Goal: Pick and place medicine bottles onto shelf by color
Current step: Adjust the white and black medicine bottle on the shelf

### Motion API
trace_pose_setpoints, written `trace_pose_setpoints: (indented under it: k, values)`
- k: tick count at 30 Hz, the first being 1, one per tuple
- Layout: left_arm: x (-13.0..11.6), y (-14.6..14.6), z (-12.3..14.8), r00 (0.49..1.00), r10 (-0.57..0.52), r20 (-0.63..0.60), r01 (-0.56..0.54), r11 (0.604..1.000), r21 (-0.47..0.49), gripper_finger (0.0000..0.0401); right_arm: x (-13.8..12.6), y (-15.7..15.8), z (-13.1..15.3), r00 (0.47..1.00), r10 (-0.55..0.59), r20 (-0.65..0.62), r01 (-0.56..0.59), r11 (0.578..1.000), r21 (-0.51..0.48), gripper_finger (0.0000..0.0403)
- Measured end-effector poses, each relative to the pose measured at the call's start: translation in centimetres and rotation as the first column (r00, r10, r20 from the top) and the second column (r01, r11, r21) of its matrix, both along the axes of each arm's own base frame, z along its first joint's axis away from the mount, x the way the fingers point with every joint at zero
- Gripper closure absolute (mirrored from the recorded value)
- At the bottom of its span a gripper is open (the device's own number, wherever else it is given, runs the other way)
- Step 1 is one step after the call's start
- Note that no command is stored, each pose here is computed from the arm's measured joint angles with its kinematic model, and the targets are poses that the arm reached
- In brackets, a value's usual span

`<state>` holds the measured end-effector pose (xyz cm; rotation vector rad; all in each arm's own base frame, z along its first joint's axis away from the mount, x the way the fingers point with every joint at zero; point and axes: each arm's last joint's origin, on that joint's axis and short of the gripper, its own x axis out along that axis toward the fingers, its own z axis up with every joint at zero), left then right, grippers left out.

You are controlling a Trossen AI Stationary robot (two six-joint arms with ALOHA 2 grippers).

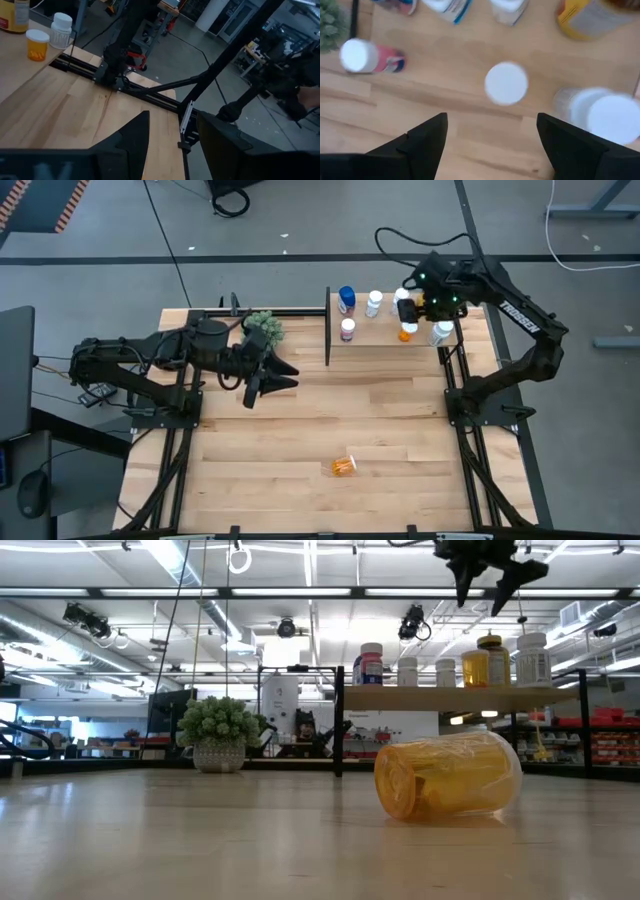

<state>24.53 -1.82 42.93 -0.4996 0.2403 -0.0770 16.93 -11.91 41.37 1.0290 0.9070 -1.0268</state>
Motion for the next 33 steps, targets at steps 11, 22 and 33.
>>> trace_pose_setpoints:
  k: [11,22,33]
  values:
    - [-0.1,-0.9,-0.1,0.999,-0.043,-0.007,0.044,0.998,0.037,0.0229,3.7,6.5,-0.3,0.979,0.202,-0.017,-0.202,0.979,-0.022,0.0089]
    - [-0.1,-0.8,-0.1,0.999,-0.047,-0.005,0.047,0.998,0.053,0.0229,9.3,12.8,-4.3,0.946,0.297,-0.131,-0.279,0.951,0.135,0.0092]
    - [-0.1,-0.9,-0.2,0.999,-0.050,-0.016,0.050,0.998,0.025,0.0229,6.8,15.0,-9.9,0.842,0.435,-0.319,-0.358,0.893,0.271,0.0165]
